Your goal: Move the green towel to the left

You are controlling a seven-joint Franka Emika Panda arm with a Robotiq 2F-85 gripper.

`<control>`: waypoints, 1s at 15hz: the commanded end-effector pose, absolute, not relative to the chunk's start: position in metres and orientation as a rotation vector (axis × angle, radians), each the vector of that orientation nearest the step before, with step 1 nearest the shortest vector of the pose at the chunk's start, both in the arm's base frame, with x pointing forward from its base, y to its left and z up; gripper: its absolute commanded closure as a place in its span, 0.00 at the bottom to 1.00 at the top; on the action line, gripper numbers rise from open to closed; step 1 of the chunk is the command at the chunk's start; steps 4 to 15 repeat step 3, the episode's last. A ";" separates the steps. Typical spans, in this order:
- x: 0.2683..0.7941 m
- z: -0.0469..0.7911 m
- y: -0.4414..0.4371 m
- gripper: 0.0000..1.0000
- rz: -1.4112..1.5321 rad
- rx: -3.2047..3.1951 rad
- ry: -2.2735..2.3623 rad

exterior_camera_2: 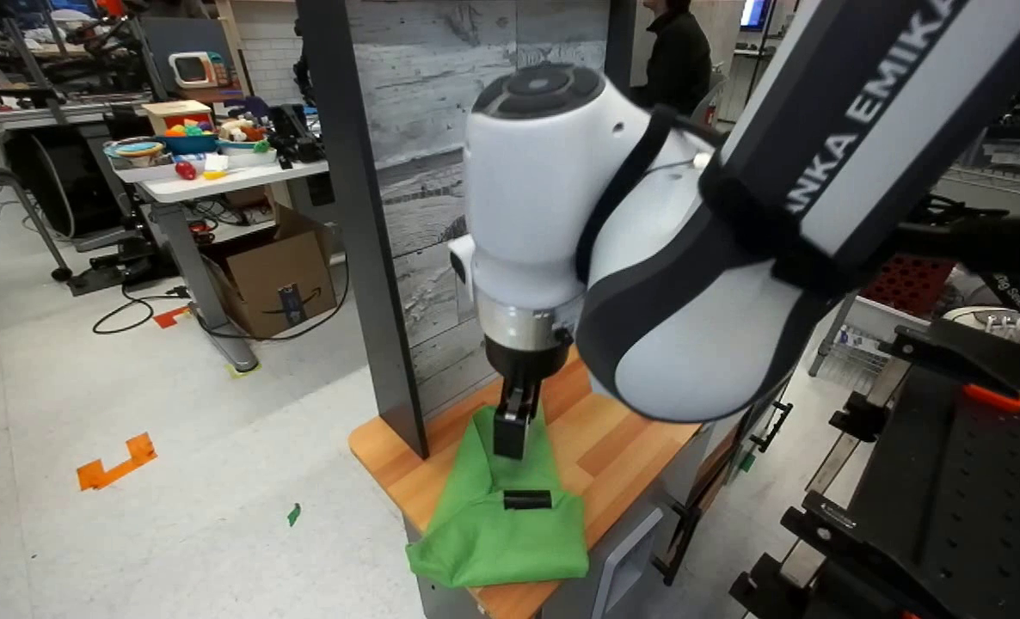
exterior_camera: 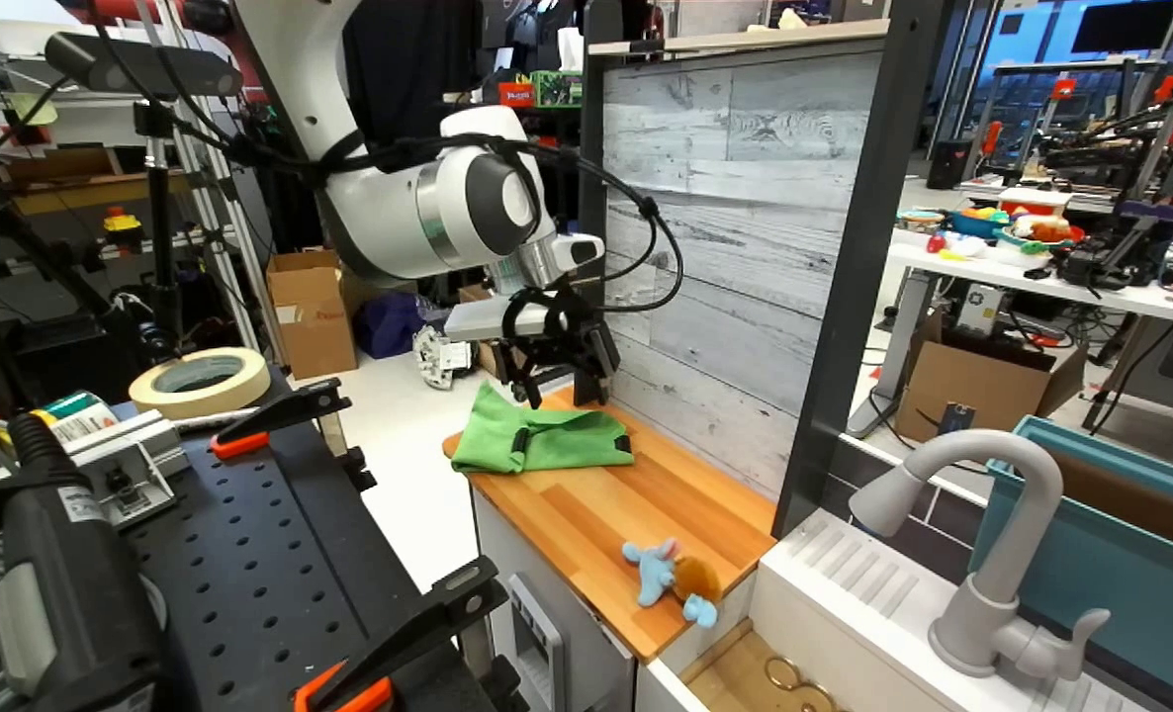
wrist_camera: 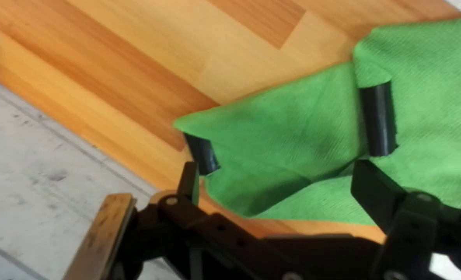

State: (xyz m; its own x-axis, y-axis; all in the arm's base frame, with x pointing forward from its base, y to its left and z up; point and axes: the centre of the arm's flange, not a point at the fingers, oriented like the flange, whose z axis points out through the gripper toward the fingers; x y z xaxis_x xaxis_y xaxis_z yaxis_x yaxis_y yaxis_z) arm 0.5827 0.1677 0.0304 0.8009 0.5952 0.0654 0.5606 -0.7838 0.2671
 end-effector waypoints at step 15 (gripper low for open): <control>0.577 0.055 0.153 0.00 0.267 2.740 0.899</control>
